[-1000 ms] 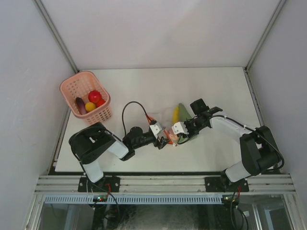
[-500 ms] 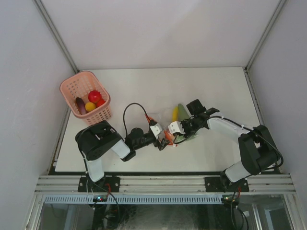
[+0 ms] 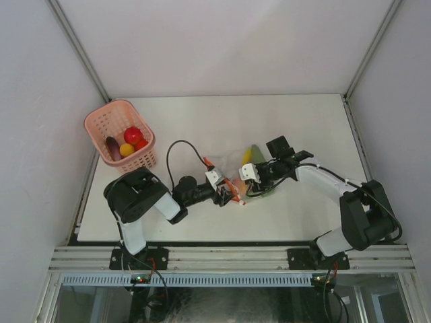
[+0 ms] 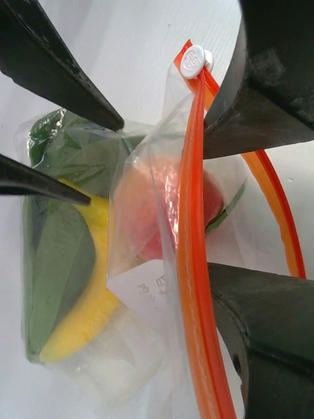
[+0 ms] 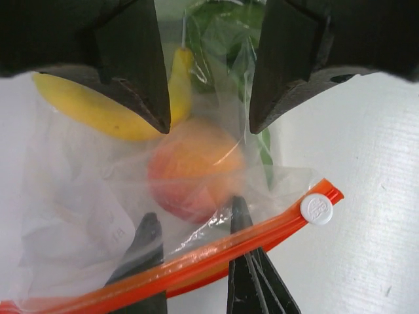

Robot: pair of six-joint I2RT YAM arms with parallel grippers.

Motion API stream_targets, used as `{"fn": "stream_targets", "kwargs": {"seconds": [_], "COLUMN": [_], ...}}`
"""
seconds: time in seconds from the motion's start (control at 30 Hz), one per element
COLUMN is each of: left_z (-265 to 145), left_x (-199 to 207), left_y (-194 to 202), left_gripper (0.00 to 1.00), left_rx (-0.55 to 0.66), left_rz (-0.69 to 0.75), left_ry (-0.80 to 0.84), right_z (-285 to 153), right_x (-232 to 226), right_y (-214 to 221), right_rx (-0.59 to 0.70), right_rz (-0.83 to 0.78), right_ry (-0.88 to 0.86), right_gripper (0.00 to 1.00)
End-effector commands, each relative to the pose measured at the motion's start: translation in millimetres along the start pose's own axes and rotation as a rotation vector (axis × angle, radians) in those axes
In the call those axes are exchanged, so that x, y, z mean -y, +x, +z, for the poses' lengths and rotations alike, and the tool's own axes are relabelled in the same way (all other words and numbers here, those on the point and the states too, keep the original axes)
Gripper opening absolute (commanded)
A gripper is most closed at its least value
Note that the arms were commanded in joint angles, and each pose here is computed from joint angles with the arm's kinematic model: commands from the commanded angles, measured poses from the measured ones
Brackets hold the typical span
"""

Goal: Open the zip-top bag and remove the fake food
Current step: Pick up the fake fruit from the zipper food storage bag.

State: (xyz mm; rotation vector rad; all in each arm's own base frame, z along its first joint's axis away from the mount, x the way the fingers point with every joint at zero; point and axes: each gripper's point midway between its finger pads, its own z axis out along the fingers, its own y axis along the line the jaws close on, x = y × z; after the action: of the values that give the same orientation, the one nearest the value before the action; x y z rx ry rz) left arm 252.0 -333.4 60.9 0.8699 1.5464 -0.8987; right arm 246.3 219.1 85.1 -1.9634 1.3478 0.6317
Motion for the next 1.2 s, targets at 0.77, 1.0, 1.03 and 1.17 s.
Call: {"fn": "stream_targets", "kwargs": {"seconds": [0.77, 1.0, 1.03, 1.17], "left_z": [-16, 0, 3, 10], "left_x": [-5, 16, 16, 6], "left_y": [-21, -19, -19, -16], "left_gripper": [0.93, 1.00, 1.00, 0.99], "left_rx": [0.069, 0.067, 0.067, 0.063], "left_rz": [0.007, 0.015, 0.020, 0.031], "left_ry": [0.016, 0.071, 0.068, 0.018], "right_z": [28, 28, 28, 27], "right_x": [-23, -24, -24, -26], "right_y": [-1, -5, -6, -7], "right_rx": [-0.044, -0.029, -0.026, -0.019], "right_rz": [-0.100, -0.121, -0.123, -0.124], "right_ry": [-0.168, -0.169, -0.168, -0.174], "right_gripper": [0.00, 0.00, 0.00, 0.00]}}
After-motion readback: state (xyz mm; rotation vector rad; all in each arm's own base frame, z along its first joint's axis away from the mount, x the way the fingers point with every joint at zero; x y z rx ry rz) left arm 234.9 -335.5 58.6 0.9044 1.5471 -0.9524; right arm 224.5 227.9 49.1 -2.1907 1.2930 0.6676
